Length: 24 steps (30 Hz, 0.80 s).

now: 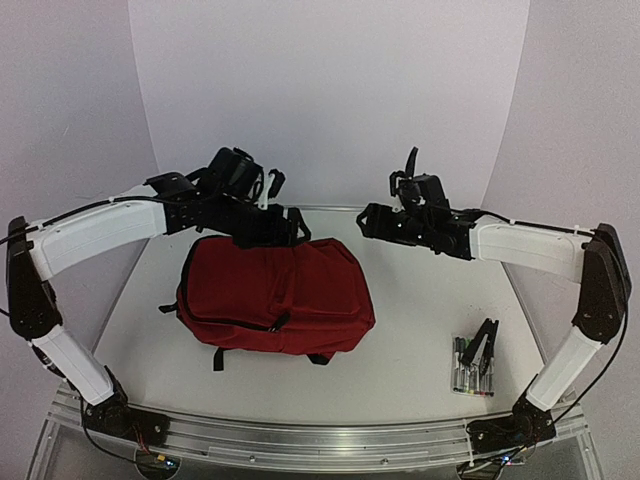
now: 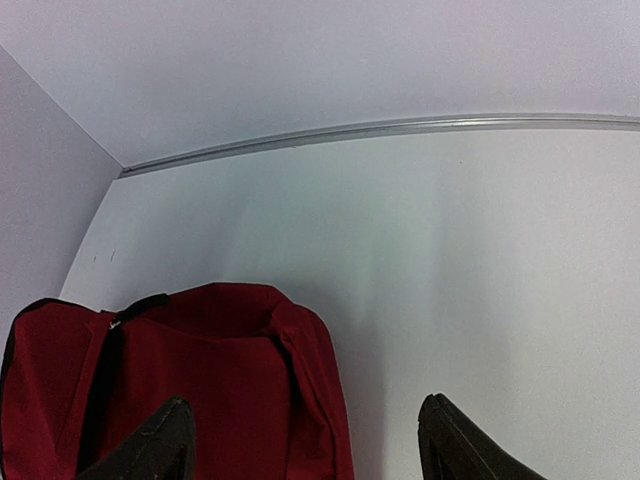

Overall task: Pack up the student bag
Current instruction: Adjust the student bag at the center of the board.

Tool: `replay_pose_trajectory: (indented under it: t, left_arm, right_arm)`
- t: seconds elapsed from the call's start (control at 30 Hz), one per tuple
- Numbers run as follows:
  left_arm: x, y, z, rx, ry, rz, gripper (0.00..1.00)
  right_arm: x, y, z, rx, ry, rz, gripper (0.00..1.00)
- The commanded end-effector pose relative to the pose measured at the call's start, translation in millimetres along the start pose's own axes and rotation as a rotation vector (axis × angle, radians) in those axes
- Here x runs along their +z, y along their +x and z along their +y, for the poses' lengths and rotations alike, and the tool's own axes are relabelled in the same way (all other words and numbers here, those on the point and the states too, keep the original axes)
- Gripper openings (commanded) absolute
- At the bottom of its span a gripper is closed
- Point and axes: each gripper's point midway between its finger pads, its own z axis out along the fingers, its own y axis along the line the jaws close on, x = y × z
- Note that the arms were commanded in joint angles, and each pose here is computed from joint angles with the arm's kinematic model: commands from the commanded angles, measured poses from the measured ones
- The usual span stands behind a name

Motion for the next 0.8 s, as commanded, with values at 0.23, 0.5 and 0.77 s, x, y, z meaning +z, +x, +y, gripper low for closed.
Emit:
replay_pose_trajectory:
  t: [0.23, 0.5, 0.77]
  left_arm:
    - [23.1, 26.2, 58.3, 0.064, -0.394, 0.137, 0.92]
    - [5.7, 31.5, 72.4, 0.027, -0.424, 0.073, 0.64]
    - [1.0, 45.6, 82.4, -0.024, -0.402, 0.074, 0.35]
  right_arm:
    - [-13.5, 2.3, -10.1, 0.034, 0.026, -0.018, 0.78]
    - [-20.5, 2.9, 1.8, 0.028, 0.017, -0.023, 0.78]
    - [-40.5, 17.8, 57.3, -0.055, -0.010, -0.020, 0.76]
